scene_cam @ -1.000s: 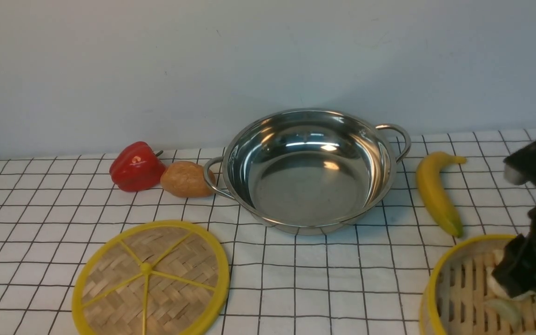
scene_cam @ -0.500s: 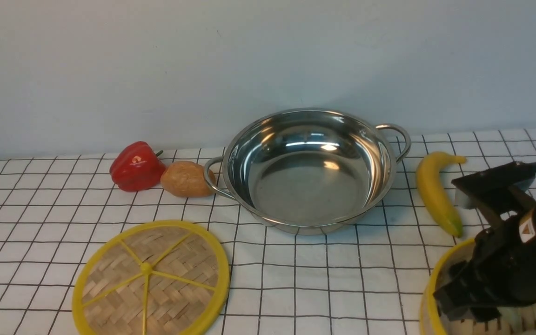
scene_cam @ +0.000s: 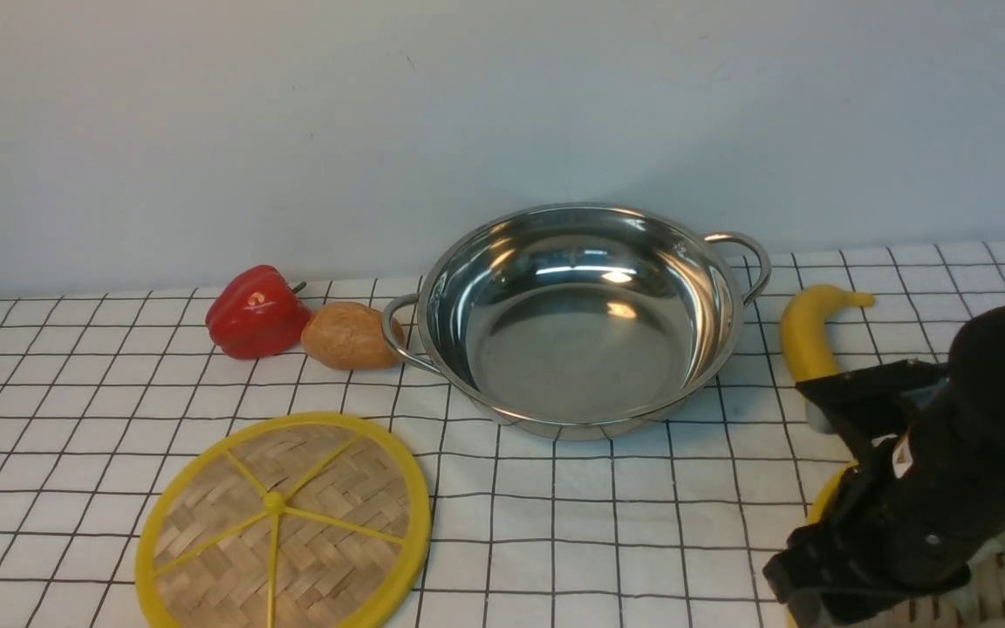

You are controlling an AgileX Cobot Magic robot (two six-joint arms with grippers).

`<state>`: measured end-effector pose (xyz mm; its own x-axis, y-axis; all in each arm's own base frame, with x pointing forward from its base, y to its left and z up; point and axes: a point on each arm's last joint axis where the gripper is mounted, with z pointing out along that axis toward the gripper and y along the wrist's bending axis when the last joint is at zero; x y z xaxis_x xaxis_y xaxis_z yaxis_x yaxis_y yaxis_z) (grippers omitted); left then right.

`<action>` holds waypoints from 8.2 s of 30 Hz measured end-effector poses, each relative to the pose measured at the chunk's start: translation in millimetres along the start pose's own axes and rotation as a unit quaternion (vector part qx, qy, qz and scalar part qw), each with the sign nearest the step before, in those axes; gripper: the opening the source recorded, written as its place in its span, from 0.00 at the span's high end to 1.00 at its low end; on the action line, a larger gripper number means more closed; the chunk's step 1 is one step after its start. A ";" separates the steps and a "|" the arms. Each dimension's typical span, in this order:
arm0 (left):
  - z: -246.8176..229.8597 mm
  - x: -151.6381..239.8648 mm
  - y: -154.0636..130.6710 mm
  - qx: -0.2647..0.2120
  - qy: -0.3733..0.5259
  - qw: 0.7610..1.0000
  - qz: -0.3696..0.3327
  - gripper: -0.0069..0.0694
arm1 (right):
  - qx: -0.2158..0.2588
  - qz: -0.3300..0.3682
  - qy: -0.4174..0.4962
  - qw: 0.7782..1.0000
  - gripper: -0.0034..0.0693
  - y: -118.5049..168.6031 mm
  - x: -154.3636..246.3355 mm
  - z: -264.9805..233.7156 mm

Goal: Place the steamer in the pot on the white tablecloth, and put the lid on the steamer.
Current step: 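Reach for and grasp the rim of the bamboo steamer holding the buns with the right gripper, then place the bamboo steamer basket of food into the steel pot with the right gripper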

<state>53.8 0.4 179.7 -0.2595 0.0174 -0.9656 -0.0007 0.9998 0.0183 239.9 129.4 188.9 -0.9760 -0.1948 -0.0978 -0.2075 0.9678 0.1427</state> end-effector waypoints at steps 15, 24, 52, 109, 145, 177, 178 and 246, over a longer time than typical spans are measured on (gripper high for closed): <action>0.0 0.0 0.0 0.000 0.000 1.000 0.000 0.23 | -0.011 0.021 0.028 0.999 0.44 1.9 -5.6 24.8; 0.0 0.0 0.0 0.000 0.000 1.000 0.000 0.23 | -0.011 0.021 0.027 0.999 0.69 2.1 -5.6 24.8; 0.0 0.0 0.0 0.000 0.000 1.000 0.000 0.23 | 0.044 -0.069 0.029 0.996 0.87 10.5 -46.5 -38.9; -0.1 -0.1 0.0 0.000 -0.001 1.000 0.000 0.23 | 0.024 -0.470 -0.115 0.875 0.87 92.7 -158.5 -77.3; -0.1 -0.1 0.0 0.000 -0.001 1.000 0.000 0.23 | 0.093 -0.607 -0.051 0.787 0.87 108.0 -169.2 -10.5; -0.1 -0.1 0.0 0.000 -0.001 1.000 0.000 0.23 | 0.102 -0.648 -0.029 0.755 0.74 105.1 -175.4 18.8; -0.1 -0.1 0.0 0.000 -0.001 1.000 0.000 0.23 | 0.101 -0.650 -0.028 0.753 0.70 105.2 -175.2 18.9; -0.1 -0.1 0.0 0.000 -0.001 1.000 0.000 0.23 | 0.117 -0.555 -0.029 0.823 0.31 96.0 -176.6 9.2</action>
<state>53.7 0.4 179.8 -0.2582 0.0174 -0.9659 -0.0008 0.9998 0.0183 393.0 258.2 210.8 -0.1885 -0.9781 -0.0883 -0.9437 0.2053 -0.2594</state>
